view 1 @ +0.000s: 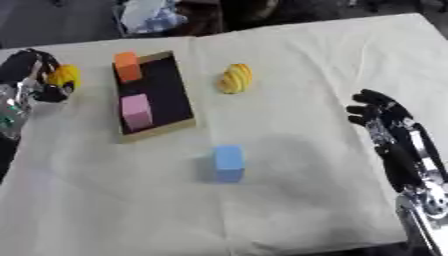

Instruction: Pick up objects on the table and place them in the box.

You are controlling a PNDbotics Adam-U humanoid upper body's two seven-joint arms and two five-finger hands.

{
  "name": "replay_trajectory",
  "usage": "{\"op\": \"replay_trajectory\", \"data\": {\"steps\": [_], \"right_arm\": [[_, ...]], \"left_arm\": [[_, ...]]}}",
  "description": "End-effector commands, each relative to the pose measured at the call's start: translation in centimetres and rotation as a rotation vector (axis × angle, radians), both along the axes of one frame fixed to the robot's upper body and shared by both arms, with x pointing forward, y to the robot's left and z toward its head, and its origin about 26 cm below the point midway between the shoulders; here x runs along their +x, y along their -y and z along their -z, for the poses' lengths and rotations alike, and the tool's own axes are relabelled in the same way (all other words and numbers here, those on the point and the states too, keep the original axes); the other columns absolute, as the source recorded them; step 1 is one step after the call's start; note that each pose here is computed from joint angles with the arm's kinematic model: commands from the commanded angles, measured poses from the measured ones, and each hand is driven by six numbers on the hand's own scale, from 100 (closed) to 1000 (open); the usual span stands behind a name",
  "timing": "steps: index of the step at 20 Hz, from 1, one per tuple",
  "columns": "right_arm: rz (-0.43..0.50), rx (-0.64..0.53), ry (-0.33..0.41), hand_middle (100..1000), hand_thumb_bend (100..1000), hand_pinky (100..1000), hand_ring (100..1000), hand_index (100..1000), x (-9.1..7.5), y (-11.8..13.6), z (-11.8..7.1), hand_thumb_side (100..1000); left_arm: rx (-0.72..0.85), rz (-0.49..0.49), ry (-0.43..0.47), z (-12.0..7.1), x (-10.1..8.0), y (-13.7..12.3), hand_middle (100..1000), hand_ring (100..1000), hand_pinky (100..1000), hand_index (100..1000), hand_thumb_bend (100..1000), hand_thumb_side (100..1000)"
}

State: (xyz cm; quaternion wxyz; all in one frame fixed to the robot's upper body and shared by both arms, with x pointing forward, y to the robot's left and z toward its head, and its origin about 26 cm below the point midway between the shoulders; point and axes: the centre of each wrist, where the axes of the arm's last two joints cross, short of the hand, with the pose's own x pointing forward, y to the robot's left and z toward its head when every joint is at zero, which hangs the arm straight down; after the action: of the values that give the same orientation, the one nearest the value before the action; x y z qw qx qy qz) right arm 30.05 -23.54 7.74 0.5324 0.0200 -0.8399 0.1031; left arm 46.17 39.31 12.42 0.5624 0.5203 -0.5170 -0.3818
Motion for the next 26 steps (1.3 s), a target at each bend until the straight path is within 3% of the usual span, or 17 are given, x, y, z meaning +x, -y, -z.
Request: {"op": "replay_trajectory", "data": {"steps": [1, 7, 12, 23, 26], "right_arm": [[-0.007, -0.01, 0.025, 784, 100, 795, 782, 844, 0.2, 0.2, -0.7, 527], [-0.006, -0.009, 0.026, 784, 100, 796, 782, 844, 0.2, 0.2, -0.7, 527], [-0.007, -0.008, 0.025, 784, 100, 796, 782, 844, 0.2, 0.2, -0.7, 528], [-0.009, -0.007, 0.024, 784, 100, 797, 782, 845, 0.2, 0.2, -0.7, 530], [-0.01, -0.008, 0.023, 784, 100, 797, 782, 845, 0.2, 0.2, -0.7, 531]], "left_arm": [[0.03, 0.022, 0.071, -2.8, 0.4, -0.2, 447, 434, 528, 580, 296, 114], [0.106, 0.281, 0.08, -5.7, 0.9, 3.7, 469, 458, 549, 593, 315, 140], [0.135, 0.445, 0.047, -6.8, 0.7, 5.6, 477, 465, 556, 603, 326, 153], [0.133, 0.523, -0.132, -7.0, 0.6, 6.8, 511, 490, 575, 641, 381, 180], [0.13, 0.527, -0.164, -6.6, 0.6, 7.0, 559, 540, 601, 688, 420, 201]]}}
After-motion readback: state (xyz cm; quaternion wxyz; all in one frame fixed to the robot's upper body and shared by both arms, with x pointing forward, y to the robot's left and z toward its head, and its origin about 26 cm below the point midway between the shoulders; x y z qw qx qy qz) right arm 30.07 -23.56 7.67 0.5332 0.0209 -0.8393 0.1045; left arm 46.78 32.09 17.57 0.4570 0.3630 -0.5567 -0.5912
